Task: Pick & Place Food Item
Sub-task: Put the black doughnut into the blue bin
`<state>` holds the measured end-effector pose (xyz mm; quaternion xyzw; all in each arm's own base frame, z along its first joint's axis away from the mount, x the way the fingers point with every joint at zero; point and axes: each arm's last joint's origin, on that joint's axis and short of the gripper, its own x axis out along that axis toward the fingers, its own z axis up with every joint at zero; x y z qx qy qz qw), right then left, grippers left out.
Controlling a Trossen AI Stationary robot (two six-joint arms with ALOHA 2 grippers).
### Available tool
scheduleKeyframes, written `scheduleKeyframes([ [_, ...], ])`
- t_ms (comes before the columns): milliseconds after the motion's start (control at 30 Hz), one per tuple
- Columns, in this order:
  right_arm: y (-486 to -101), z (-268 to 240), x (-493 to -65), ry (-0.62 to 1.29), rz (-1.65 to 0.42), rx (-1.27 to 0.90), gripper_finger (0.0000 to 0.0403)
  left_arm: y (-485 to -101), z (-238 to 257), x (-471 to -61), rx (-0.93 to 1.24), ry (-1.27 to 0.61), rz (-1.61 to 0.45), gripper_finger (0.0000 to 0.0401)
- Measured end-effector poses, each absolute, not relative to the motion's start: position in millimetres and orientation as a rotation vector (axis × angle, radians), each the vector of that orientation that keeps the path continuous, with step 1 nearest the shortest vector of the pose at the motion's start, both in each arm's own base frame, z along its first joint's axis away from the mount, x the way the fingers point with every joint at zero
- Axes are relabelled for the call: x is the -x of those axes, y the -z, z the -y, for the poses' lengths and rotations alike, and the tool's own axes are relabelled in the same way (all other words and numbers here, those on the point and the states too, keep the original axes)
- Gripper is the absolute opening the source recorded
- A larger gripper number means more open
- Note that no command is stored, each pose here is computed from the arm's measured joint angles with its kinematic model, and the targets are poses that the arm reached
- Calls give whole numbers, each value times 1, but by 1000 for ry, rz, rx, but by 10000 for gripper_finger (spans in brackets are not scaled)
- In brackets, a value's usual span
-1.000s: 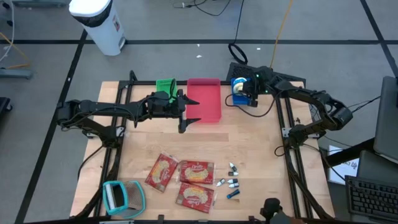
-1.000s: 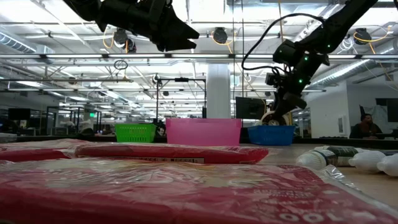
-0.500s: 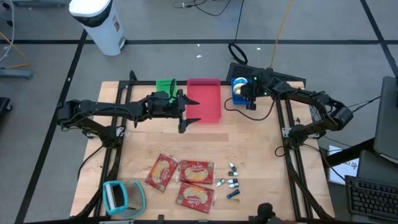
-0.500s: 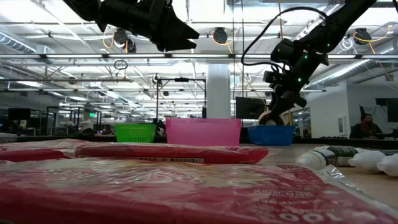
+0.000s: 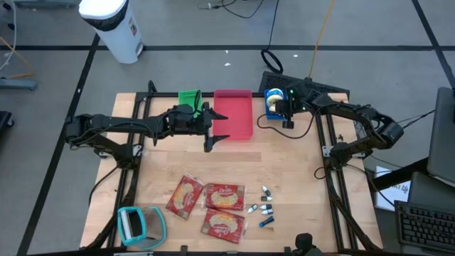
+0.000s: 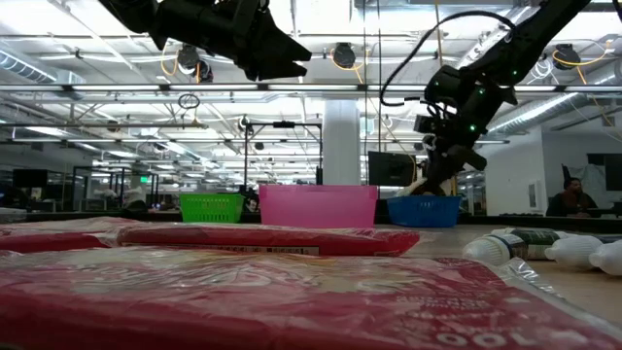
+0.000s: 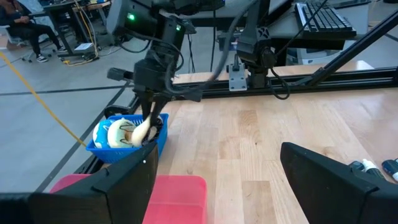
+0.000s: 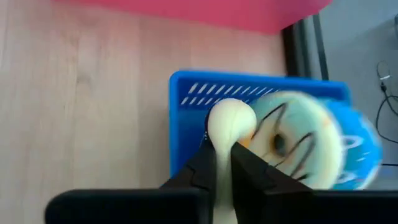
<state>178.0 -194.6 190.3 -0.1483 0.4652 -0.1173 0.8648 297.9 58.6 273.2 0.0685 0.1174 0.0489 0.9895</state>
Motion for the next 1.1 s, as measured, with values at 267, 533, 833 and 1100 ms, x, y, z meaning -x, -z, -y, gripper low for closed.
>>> scheduleKeyframes([
  [267,-175,192,-173,347,-1059,447,74,-273,-59,-298,-138,-98,-235,335],
  [533,-178,192,-179,401,-1059,510,99,-273,-59,-298,-138,-98,-235,335],
  [833,-179,192,-180,416,-1056,507,182,-273,-59,-298,-138,-98,-235,335],
  [1100,-186,192,-188,545,-1096,652,244,-273,-59,-298,-138,-98,-235,335],
])
